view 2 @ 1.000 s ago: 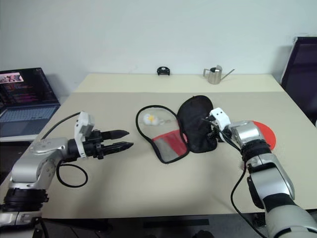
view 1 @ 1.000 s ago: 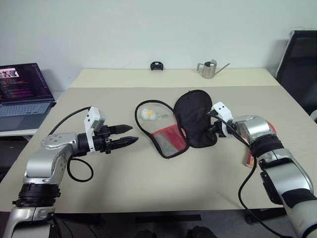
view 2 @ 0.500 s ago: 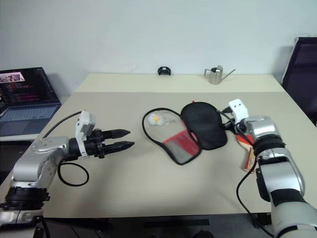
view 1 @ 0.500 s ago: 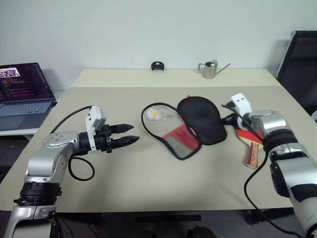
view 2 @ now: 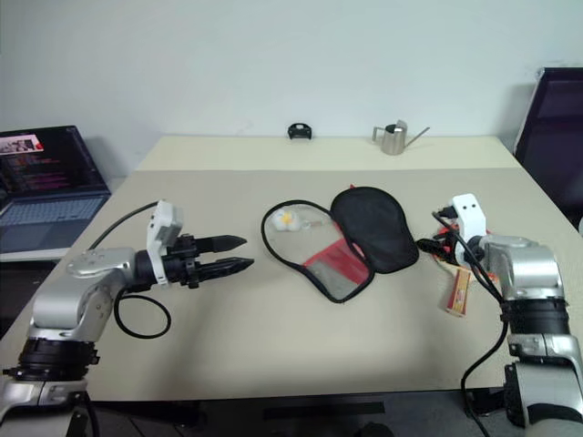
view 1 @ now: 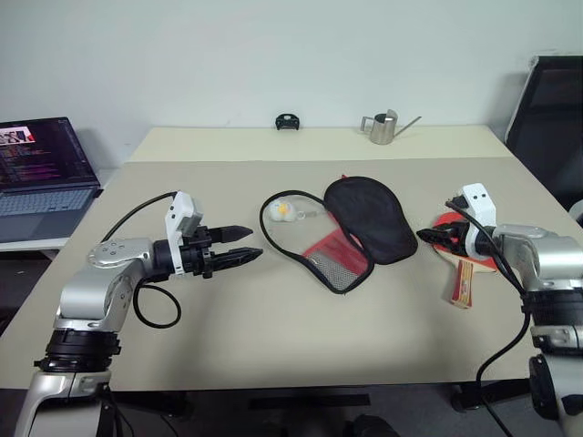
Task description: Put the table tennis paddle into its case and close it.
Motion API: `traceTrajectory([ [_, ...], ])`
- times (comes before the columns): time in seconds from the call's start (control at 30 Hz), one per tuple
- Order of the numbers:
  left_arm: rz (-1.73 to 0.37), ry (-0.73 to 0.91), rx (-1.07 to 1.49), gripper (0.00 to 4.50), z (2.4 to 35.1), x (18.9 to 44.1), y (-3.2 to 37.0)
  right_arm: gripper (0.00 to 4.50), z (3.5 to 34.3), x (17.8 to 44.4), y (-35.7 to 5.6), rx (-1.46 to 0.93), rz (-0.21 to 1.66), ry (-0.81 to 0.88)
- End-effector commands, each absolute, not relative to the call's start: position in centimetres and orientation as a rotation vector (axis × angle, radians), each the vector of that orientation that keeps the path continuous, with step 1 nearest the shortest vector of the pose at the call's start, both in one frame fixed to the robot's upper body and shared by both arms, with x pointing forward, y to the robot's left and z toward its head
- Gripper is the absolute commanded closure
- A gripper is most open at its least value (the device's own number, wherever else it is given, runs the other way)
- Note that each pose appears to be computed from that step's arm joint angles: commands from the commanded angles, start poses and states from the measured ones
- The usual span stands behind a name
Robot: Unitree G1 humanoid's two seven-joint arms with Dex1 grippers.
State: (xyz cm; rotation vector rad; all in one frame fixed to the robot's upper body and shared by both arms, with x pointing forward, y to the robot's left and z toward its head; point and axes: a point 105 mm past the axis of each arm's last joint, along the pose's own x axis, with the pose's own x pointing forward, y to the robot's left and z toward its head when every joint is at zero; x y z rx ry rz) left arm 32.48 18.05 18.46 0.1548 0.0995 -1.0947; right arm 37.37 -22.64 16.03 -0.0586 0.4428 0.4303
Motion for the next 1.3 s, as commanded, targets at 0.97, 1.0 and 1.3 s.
traceTrajectory([
  [0.97,-1.618,-0.041,0.326,1.49,23.8,30.4,9.1,0.03,12.0,32.9,-25.3,0.038,-0.295,0.372],
  [1.0,-1.628,-0.046,0.325,1.49,23.9,30.4,8.9,0.03,11.8,32.8,-25.4,0.037,-0.299,0.377],
  [1.3,-1.639,-0.057,0.316,1.49,23.6,30.3,8.4,0.03,9.3,33.0,-24.8,0.065,-0.291,0.434],
])
